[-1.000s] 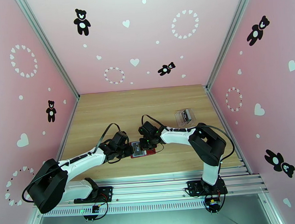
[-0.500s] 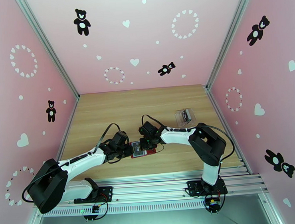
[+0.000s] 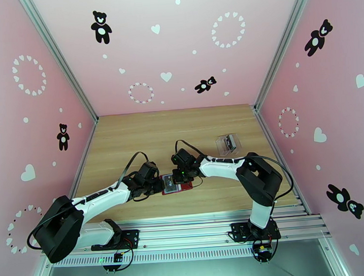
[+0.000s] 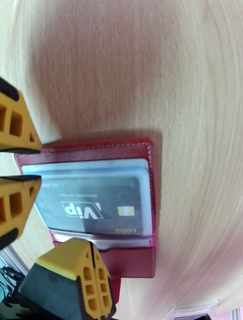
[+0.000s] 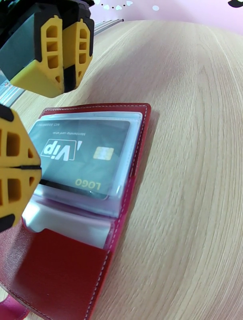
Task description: Put the credit cards into the card holder
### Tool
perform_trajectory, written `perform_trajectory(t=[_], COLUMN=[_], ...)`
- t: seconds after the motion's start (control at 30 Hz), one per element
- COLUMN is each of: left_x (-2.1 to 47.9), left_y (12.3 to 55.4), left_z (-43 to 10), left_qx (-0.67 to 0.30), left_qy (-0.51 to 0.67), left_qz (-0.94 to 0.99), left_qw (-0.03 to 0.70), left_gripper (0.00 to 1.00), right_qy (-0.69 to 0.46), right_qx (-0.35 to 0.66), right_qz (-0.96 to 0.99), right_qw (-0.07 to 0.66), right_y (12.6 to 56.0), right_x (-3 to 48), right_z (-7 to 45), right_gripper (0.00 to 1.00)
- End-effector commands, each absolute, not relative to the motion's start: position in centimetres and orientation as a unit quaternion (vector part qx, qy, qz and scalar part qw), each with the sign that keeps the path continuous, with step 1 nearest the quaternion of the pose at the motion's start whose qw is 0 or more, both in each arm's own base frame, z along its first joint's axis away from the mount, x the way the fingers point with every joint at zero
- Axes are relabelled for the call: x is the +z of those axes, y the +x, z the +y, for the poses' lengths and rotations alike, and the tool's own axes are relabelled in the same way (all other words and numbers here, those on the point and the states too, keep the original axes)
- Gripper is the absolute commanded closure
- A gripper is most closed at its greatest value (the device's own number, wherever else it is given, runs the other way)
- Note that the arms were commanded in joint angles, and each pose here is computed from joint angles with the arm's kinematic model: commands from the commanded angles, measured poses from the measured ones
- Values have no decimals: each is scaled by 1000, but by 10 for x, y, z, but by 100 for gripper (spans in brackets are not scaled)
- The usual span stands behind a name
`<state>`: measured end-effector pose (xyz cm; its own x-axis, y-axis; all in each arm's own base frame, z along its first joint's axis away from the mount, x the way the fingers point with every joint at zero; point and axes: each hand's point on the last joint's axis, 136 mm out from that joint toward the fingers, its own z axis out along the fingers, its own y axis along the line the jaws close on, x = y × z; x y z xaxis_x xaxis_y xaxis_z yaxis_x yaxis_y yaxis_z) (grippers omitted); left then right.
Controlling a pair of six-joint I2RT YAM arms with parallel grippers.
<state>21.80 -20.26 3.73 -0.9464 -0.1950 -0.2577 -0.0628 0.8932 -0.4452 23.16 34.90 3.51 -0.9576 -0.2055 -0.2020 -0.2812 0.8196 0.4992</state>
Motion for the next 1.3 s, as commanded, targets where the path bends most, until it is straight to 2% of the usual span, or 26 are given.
perform_trajectory(t=[0.0, 0.53, 0.77, 1.27], left_x=[37, 38, 46, 44], left_y=[218, 220, 222, 228], left_z=[-196, -197, -204, -223], left_qx=[-213, -215, -234, -265], left_qy=[-75, -74, -72, -61], left_qz=[962, 961, 956, 950], left_qw=[154, 156, 162, 151], left_gripper=[78, 78, 68, 67], right_qy=[-125, -126, -124, -126], right_qx=[257, 224, 219, 222], right_qz=[956, 966, 967, 967], right_qw=[60, 40, 29, 30], right_y=[226, 222, 219, 219], right_x=[26, -2, -13, -12], right_z=[343, 333, 330, 331], right_gripper=[96, 96, 96, 97])
